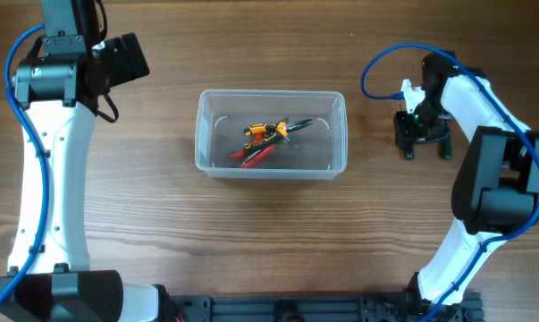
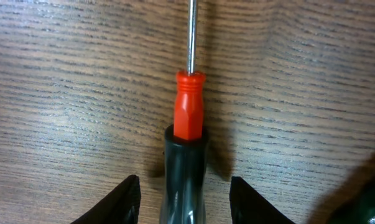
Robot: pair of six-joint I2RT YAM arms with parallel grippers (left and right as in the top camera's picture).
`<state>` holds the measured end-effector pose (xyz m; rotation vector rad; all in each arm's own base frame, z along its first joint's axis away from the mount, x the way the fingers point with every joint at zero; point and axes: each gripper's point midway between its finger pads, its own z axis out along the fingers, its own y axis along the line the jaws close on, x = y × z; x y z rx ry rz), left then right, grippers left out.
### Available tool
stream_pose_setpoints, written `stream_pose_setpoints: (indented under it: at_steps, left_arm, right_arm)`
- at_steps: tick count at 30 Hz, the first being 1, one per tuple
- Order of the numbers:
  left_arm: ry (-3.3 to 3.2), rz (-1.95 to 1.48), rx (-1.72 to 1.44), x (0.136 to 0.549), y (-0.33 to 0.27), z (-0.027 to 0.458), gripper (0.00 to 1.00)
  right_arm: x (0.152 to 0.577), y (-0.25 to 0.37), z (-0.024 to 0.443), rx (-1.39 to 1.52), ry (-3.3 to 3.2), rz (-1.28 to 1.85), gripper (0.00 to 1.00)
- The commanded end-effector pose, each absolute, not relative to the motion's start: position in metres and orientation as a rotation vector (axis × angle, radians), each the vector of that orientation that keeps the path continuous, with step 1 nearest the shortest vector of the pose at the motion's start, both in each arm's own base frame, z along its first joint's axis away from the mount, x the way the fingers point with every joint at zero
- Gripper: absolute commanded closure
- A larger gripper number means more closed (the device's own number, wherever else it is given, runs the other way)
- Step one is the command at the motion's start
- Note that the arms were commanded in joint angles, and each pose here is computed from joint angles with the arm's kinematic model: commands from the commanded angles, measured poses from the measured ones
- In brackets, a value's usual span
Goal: Pack container
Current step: 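Lower the right gripper around the screwdriver handle and close it, then lift the red-black screwdriver and carry it over the container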
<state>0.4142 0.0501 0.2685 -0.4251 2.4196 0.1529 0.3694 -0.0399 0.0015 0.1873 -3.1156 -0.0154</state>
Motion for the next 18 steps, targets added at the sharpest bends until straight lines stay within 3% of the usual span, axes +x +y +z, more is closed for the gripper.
stream_pose_setpoints:
  at_steps: [1, 18]
  left_arm:
    - [2.401, 0.14, -0.451, 0.4131, 0.0509, 0.2738, 0.0]
    - [2.401, 0.14, -0.451, 0.4131, 0.0509, 0.2738, 0.0]
  right_arm:
    - [0.3677, -0.0417, -0.0067, 0.189, -3.103, -0.009, 0.54]
    - [0.3657, -0.0414, -0.0155, 0.188, -3.083, -0.014, 0.53]
